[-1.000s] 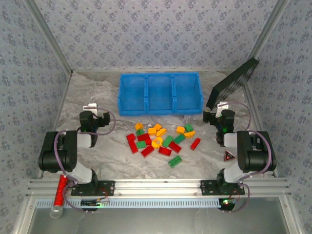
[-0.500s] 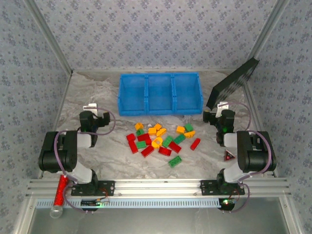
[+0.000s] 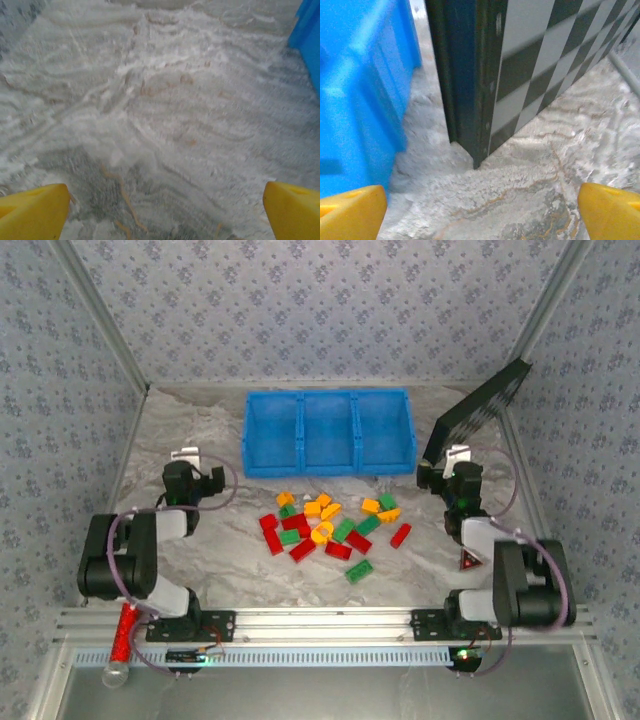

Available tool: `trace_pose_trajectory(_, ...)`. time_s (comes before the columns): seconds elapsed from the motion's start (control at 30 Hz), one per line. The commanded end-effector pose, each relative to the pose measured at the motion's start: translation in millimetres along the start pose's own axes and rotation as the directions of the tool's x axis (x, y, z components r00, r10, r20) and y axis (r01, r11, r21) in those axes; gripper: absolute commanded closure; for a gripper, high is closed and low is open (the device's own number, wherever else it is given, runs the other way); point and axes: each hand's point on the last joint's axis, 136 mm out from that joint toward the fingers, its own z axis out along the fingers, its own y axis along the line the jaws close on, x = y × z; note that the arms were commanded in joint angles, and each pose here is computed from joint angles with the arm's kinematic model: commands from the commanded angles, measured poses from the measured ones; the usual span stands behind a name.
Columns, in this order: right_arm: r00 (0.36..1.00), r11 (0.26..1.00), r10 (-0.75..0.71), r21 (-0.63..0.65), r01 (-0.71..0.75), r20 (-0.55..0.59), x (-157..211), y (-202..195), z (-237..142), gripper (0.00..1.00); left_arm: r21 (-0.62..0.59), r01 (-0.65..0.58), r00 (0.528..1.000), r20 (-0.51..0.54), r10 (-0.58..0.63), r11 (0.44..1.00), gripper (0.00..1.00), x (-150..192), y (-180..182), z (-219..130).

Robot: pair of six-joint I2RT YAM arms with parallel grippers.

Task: Sort the legos into containers by color
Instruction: Pick up the lego from the bottom-right of the table.

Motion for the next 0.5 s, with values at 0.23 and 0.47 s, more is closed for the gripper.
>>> trace_pose_trajectory(0.23, 0.827, 0.867, 0.497, 0.118, -0.483, -0.263, 6.4, 2.4, -94.0, 0.05, -0.025, -0.057, 0.99, 0.131, 0.06, 0.998, 0.01, -155.2, -46.8, -101.5)
trace_pose_trajectory(0.47, 0.589, 0.766, 0.61, 0.205, -0.609, -0.53, 84.5, 41.9, -128.5, 0.06, 0.09, -0.103, 0.994, 0.044, 0.099, 0.991, 0.01, -163.2, -81.7, -136.0)
